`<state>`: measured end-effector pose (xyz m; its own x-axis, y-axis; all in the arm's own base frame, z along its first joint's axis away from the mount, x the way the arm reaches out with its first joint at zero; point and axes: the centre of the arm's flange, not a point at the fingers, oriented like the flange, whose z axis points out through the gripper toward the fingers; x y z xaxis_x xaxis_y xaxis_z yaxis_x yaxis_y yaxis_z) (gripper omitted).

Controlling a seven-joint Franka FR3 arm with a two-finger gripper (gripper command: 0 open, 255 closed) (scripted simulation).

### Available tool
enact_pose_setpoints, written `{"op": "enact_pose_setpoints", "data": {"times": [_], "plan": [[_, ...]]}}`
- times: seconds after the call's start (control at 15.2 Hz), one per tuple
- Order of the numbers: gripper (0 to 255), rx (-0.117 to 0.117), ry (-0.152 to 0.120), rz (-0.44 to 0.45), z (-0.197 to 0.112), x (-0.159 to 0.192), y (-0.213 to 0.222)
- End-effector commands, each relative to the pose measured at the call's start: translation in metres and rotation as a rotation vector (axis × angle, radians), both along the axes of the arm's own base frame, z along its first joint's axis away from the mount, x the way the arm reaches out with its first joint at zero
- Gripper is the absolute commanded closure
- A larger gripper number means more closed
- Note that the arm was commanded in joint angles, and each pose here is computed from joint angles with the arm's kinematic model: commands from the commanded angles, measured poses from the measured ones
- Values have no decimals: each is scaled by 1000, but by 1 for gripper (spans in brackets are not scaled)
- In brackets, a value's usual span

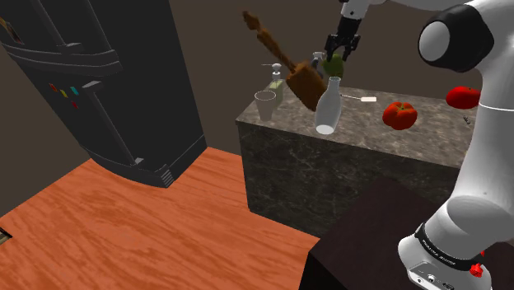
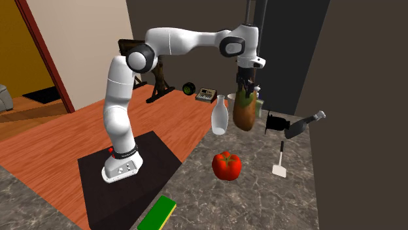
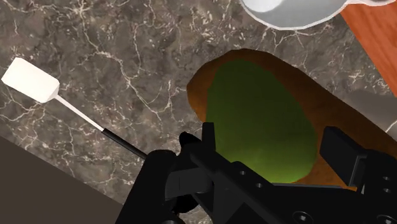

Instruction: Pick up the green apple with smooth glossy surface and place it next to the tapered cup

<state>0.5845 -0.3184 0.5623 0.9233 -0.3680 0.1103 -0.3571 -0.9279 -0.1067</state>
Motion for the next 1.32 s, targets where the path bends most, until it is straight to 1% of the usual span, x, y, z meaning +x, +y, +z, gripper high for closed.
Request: {"op": "enact_pose_setpoints", "data": {"times": [0.0, 0.92, 1.25], "plan": [[255, 0, 0, -1, 1, 16, 20], [255, 0, 0, -1, 1, 133, 161], [255, 0, 0, -1, -25, 133, 161]]}}
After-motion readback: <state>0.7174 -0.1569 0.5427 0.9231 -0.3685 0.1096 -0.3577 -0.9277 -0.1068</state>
